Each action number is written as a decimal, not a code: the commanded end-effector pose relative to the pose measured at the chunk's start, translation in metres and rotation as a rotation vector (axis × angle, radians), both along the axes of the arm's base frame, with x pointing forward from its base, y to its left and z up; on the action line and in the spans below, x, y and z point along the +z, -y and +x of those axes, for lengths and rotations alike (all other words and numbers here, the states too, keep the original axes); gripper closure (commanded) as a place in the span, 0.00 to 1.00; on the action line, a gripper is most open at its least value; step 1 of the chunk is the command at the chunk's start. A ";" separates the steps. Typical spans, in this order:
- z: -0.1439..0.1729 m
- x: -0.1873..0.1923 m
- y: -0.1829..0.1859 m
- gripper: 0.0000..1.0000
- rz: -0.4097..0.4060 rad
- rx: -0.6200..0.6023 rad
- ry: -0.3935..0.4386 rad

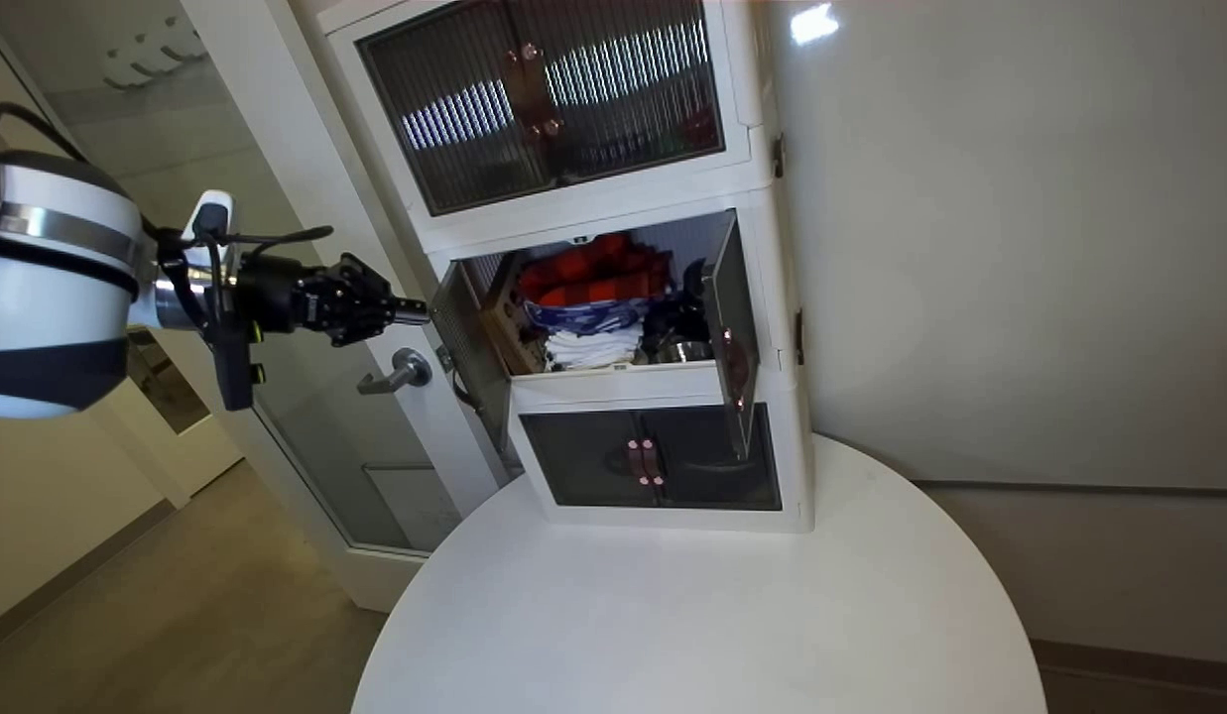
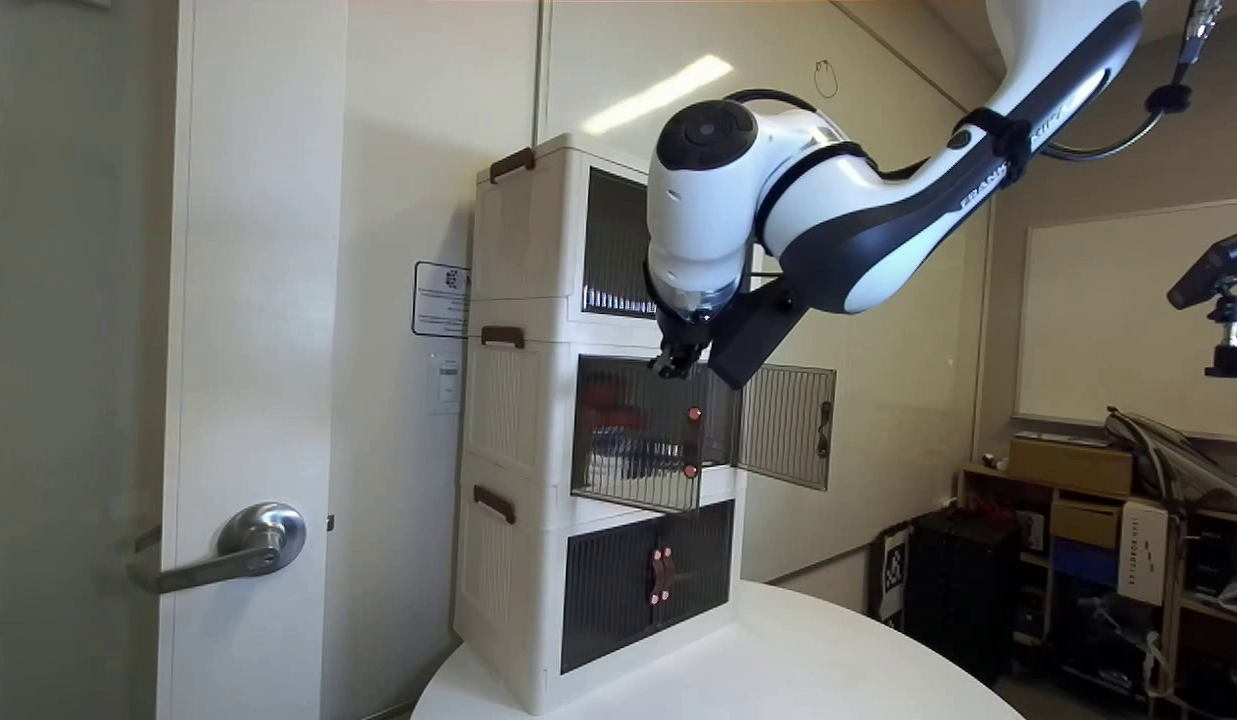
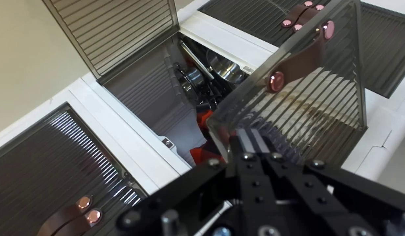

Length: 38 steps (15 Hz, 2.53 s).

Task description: Close the open cabinet doors

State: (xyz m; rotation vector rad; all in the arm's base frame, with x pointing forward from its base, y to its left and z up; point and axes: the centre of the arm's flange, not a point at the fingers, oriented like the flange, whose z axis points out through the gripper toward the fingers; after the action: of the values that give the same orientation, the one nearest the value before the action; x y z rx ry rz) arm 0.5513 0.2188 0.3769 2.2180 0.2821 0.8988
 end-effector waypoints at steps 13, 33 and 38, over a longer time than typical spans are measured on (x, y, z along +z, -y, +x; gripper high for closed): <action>0.041 -0.010 0.045 1.00 -0.021 -0.061 0.067; 0.133 -0.032 0.060 1.00 0.148 0.001 0.110; 0.148 -0.031 0.061 1.00 0.231 0.081 0.126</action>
State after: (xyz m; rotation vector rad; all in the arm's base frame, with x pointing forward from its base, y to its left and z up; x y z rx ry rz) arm 0.6792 0.1620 0.3462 2.3259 0.2114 1.0883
